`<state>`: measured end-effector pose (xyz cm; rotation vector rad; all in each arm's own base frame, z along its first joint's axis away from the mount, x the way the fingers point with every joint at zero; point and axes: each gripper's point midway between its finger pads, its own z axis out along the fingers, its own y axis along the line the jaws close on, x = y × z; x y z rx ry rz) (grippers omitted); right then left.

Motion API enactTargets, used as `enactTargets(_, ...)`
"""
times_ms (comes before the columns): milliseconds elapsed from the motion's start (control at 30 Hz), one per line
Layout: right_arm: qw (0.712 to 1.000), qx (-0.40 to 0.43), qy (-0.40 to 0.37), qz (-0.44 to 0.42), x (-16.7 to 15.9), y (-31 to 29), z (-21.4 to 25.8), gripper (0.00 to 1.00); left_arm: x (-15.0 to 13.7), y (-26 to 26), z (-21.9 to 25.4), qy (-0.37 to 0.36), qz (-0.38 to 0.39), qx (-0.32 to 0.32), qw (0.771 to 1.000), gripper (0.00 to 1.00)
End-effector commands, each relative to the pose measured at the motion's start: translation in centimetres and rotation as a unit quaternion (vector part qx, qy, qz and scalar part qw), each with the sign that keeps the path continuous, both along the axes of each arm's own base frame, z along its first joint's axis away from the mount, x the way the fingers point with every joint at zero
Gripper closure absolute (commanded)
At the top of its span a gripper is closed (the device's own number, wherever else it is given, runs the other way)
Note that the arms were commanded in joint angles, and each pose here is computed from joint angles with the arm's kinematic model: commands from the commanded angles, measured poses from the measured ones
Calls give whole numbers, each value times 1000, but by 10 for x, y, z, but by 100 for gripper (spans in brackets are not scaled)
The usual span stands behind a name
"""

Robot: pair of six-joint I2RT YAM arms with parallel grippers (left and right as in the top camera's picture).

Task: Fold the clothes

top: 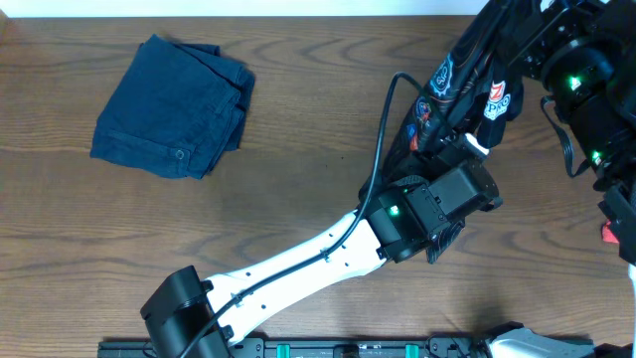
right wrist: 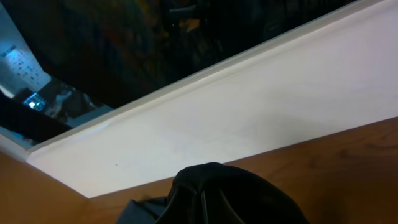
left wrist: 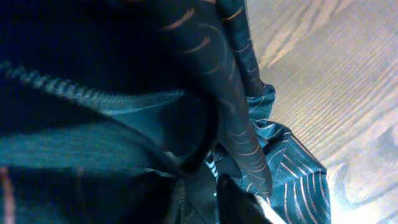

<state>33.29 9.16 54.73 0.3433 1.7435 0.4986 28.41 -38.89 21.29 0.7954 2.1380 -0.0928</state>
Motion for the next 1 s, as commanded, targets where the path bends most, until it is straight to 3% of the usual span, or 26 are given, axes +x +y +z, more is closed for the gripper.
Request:
enactTargets(0,1000,-6,-22,-18,-11,-10,13,99,3,5,-4,-1,12,11,1000,92)
enactTargets(567,996,-59,20,-64,-8,-27,-11,99,-41,59,64,23,-23,-16,999,94)
enactTargets(600,996,-59,20,-64,-8,-27,-11,99,-45,57,61,34,-33,-18,999,87)
enactTargets(667,996,-52,17,-65,-8,-27,-9,99,-51,50,52,57,-47,-23,997,54)
enactTargets(800,998,-33,4,-49,-6,-20,-2,99,-60,35,31,107,-53,-41,992,8)
enactTargets(833,999,-25,-1,-45,-6,-18,1,99,-61,31,29,114,-61,-44,991,2)
enactTargets(967,999,21,-29,-14,-5,-4,18,99,-62,27,29,111,-76,-41,990,2)
